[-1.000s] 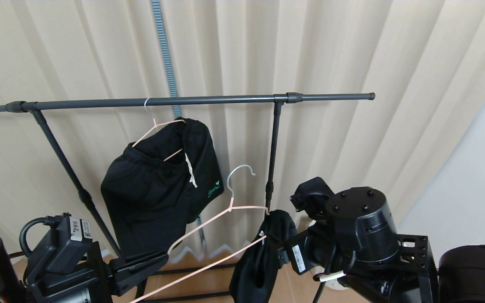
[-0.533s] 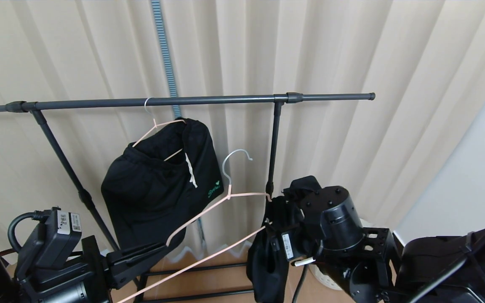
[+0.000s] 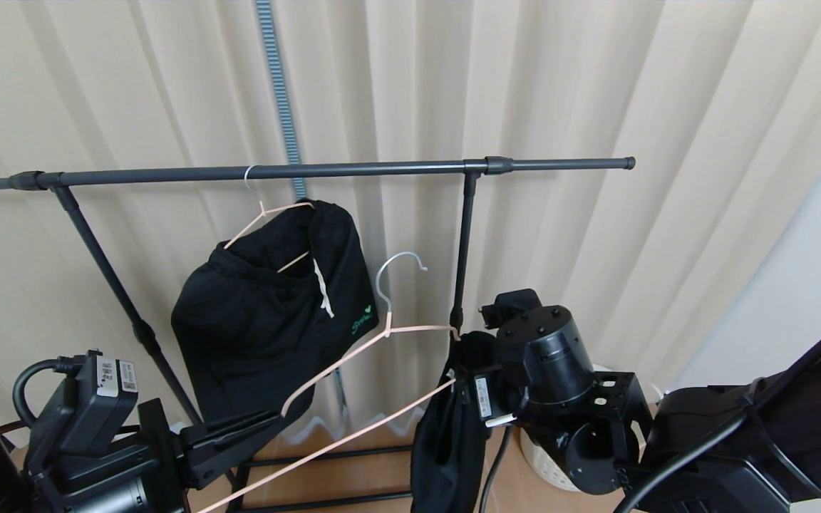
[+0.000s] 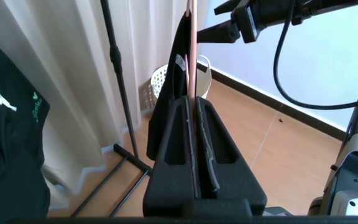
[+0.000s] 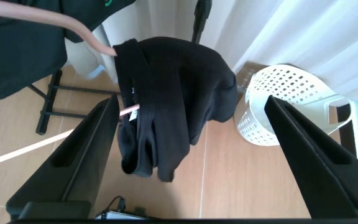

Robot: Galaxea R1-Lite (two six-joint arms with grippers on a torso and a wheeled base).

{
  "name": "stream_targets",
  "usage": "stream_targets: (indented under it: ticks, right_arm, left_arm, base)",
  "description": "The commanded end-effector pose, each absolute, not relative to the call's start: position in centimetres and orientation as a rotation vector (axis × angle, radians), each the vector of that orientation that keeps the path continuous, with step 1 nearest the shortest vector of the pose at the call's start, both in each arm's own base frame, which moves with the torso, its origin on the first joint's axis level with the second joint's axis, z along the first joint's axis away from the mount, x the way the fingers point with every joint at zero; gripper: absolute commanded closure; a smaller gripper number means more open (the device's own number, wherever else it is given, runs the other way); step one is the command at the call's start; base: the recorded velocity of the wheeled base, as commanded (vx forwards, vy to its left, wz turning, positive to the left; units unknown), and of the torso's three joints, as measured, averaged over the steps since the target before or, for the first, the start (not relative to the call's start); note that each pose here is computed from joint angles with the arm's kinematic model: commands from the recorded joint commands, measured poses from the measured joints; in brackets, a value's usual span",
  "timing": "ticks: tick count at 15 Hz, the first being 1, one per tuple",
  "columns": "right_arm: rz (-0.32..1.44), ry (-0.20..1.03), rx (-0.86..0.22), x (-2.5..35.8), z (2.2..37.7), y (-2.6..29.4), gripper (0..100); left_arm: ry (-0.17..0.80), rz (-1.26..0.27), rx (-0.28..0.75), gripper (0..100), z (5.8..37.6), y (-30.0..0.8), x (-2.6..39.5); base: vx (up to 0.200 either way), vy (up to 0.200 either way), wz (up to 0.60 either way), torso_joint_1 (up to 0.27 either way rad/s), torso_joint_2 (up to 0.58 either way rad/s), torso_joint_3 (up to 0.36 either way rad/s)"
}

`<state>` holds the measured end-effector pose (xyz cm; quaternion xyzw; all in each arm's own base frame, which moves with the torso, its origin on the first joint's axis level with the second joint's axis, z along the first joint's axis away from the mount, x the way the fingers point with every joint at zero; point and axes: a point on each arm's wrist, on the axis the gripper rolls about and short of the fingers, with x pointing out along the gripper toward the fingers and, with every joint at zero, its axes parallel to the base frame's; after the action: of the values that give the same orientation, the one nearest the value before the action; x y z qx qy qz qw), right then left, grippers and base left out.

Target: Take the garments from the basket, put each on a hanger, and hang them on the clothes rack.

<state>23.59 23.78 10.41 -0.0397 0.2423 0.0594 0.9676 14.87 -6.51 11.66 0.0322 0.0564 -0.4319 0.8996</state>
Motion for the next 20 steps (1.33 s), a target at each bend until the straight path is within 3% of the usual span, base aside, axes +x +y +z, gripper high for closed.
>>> stream_targets:
  ticks: [1,17,18,20]
  right_arm:
    - [0.103,0.492,-0.081,23.87,9.96,24.05,0]
    - [0.016,0.445,-0.066,24.71,9.81,24.72,0]
    - [0.017,0.444,-0.066,24.67,9.81,24.76,100]
    - [0.023,0.445,-0.067,24.50,9.77,24.89,100]
  left_arm:
    - [0.118,-0.894,0.066,100,11.64,-6.52,14.88]
    - [0.117,-0.894,0.067,100,11.66,-6.51,14.87]
    - [0.118,-0.894,0.066,100,11.64,-6.52,14.88]
    - [0.117,-0.894,0.067,100,11.66,-6.51,14.87]
  base:
    - [0.000,0.000,0.00,0.000,0.00,0.000]
    - [0.000,0.000,0.00,0.000,0.00,0.000]
    - [0.000,0.000,0.00,0.000,0.00,0.000]
    - [0.000,0.000,0.00,0.000,0.00,0.000]
